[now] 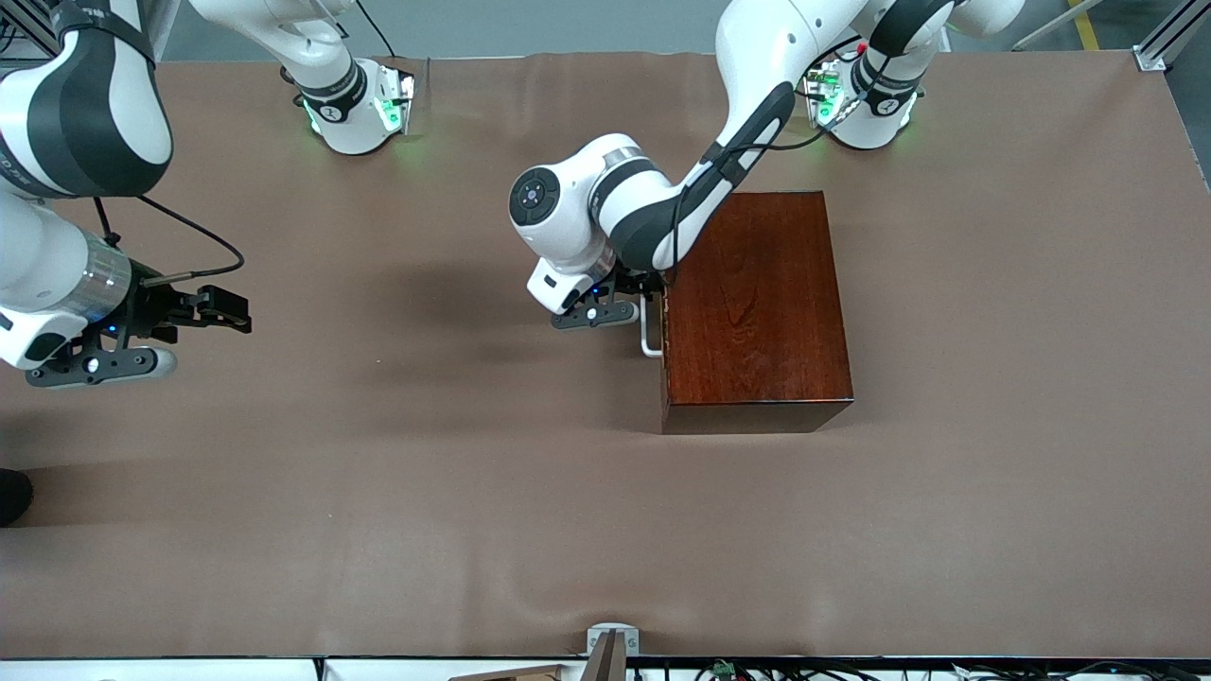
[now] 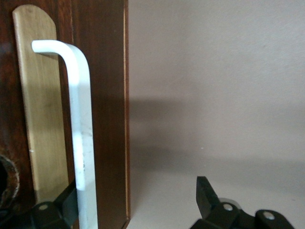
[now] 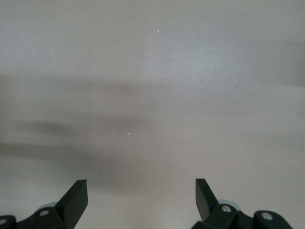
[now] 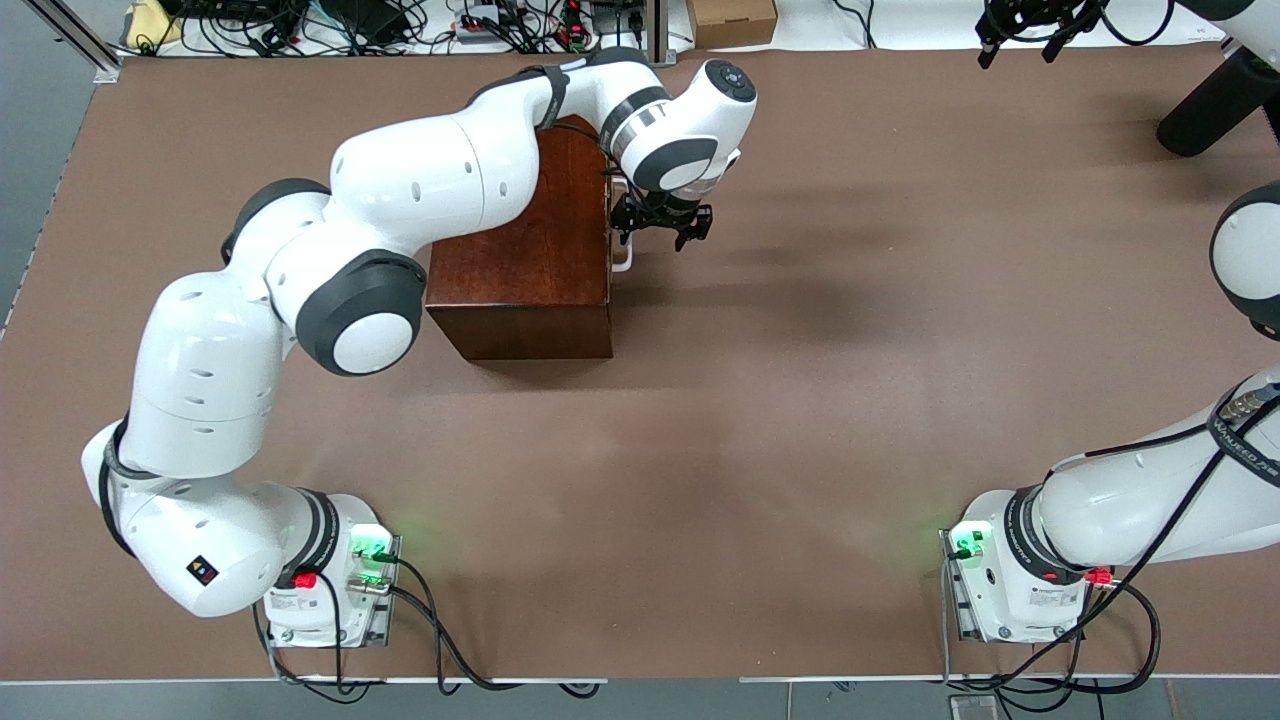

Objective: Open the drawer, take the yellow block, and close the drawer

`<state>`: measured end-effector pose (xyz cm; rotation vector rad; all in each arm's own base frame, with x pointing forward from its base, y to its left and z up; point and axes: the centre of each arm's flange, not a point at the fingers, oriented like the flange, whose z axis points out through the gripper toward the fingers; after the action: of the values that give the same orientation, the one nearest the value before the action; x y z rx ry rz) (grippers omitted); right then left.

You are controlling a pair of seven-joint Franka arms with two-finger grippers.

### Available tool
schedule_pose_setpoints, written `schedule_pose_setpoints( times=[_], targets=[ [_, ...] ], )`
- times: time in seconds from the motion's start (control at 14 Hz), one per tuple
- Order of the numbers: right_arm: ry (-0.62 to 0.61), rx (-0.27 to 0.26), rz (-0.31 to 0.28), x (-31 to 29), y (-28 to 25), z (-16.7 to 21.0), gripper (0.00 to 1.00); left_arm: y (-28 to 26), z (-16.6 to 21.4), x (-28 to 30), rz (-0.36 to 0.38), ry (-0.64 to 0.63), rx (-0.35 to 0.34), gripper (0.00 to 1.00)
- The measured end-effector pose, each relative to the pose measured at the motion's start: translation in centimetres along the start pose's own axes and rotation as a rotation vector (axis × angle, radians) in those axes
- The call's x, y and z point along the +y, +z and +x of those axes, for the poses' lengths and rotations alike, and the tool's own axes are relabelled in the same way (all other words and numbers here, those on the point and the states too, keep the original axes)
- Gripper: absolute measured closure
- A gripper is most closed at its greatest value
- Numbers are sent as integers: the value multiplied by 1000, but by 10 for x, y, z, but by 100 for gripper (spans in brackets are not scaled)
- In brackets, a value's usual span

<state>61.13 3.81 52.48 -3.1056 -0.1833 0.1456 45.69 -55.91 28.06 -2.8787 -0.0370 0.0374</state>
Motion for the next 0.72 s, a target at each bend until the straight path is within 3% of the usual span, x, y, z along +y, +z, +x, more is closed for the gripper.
schedule_pose_setpoints(
  times=[0.72],
  targets=[
    [26, 8, 37, 10, 10, 7, 0, -19, -6, 24, -147, 12, 83, 0]
  ],
)
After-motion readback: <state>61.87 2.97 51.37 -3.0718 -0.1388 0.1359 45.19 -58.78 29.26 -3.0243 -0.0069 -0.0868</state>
